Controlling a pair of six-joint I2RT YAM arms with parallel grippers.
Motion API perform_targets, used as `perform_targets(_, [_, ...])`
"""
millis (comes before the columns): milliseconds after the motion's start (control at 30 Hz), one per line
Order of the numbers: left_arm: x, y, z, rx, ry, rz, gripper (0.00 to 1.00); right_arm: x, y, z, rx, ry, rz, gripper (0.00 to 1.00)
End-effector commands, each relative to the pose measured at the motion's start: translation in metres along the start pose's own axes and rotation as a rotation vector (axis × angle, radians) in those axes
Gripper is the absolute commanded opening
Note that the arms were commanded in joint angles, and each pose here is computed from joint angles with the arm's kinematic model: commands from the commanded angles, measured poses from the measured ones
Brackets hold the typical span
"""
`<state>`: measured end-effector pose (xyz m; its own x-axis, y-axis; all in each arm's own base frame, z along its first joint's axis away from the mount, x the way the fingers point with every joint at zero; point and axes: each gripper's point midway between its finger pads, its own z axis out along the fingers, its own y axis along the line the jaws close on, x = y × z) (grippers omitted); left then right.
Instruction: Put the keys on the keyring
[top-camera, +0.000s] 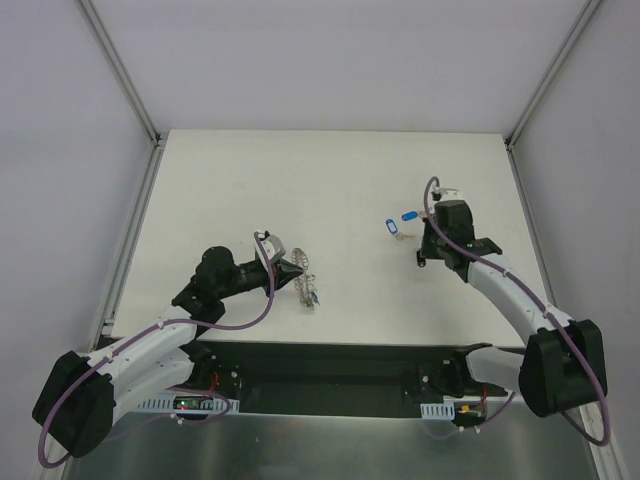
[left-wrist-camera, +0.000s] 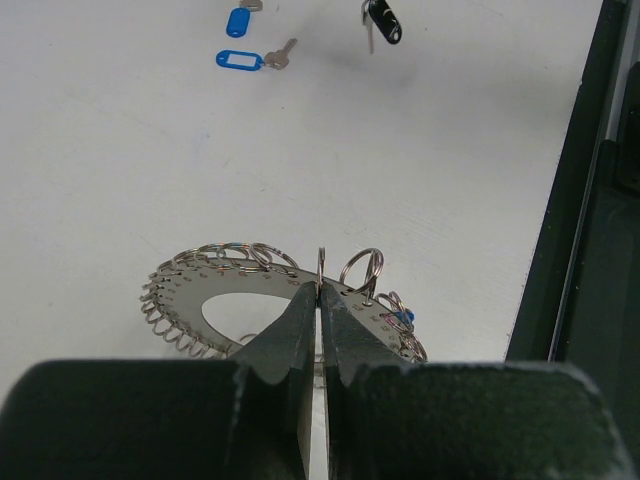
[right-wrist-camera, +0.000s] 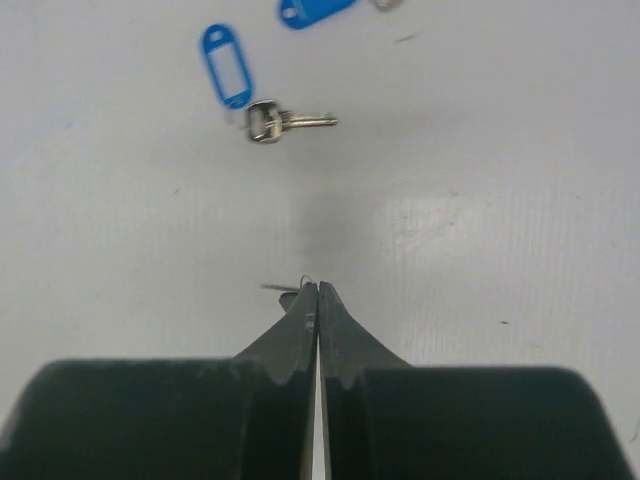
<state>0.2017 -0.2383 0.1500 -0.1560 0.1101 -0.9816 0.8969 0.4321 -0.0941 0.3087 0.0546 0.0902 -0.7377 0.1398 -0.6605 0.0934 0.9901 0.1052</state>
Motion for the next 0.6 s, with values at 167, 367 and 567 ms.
perform_targets(167, [-0.017,0.004,0.001,-0.024,-0.033,0.041,0.0,0.02,0.049,-0.051,-0.073,-0.111,-0.482,0.01])
perform_targets(367, [-0.019,0.008,-0.002,-0.052,-0.036,0.055,0.0,0.071,0.102,-0.071,-0.289,0.018,-0.691,0.01])
perform_targets(567, [-0.02,0.008,-0.003,-0.056,-0.04,0.059,0.0,0.101,0.122,-0.069,-0.314,0.113,-0.764,0.01])
